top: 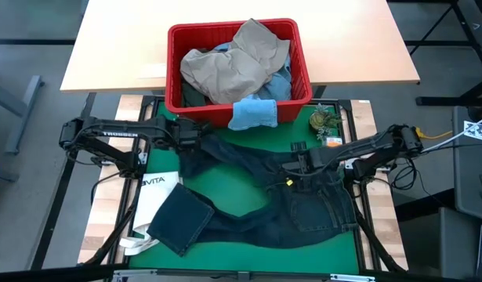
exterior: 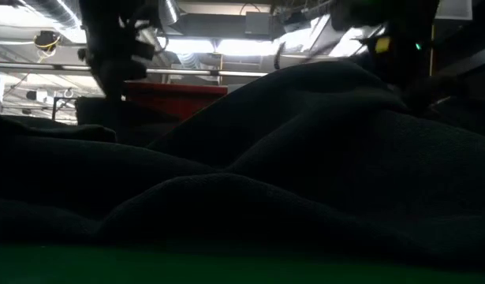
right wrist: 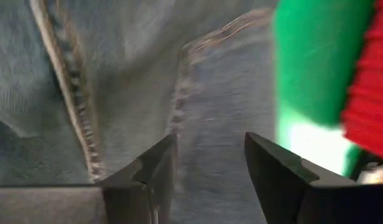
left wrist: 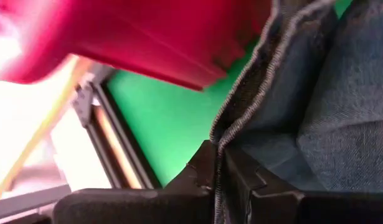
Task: Fold Laundry from Bin
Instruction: Fold the dark blue pants
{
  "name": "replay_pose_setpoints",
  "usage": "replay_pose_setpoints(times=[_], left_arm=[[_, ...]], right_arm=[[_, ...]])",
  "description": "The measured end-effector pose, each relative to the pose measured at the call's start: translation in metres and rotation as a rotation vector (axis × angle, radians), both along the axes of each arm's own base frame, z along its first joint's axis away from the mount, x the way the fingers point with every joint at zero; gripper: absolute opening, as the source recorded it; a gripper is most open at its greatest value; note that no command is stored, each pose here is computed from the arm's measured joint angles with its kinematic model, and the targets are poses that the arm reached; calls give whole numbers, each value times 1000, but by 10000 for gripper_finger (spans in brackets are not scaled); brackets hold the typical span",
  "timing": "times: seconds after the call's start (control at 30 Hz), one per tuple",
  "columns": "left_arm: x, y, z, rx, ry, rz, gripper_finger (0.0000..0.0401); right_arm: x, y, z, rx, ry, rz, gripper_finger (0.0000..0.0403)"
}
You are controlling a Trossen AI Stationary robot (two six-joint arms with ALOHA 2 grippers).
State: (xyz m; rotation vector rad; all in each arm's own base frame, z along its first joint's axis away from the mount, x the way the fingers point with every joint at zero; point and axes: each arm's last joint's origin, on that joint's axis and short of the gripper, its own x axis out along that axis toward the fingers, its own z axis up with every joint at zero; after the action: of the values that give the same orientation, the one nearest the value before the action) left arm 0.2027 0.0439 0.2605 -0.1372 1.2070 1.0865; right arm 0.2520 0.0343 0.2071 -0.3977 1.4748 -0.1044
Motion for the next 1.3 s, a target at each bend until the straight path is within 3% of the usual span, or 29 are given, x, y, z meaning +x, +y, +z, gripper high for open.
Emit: replay_pose_setpoints(times=[0.13, 0.43, 0.6, 0.87, 1.03, 1.3], left_arm=[[1, -1, 24, 47, -10, -8, 3], [-9, -8, 73, 109, -55, 59, 3], [-16, -8, 87, 112, -125, 70, 2], [-30, 1, 110, 200, -219, 128, 2], [-47, 7, 130, 256, -298, 180, 2], [-100, 12, 163, 447, -414, 301, 2]], right_arm=[[-12, -9, -24, 22, 57, -36, 188], [-47, -29, -64, 139, 219, -246, 188], [-58, -30, -69, 150, 268, -319, 188], [-67, -28, -67, 181, 369, -367, 188], [-67, -27, -67, 216, 377, -369, 188], [-67, -27, -67, 223, 379, -369, 188]])
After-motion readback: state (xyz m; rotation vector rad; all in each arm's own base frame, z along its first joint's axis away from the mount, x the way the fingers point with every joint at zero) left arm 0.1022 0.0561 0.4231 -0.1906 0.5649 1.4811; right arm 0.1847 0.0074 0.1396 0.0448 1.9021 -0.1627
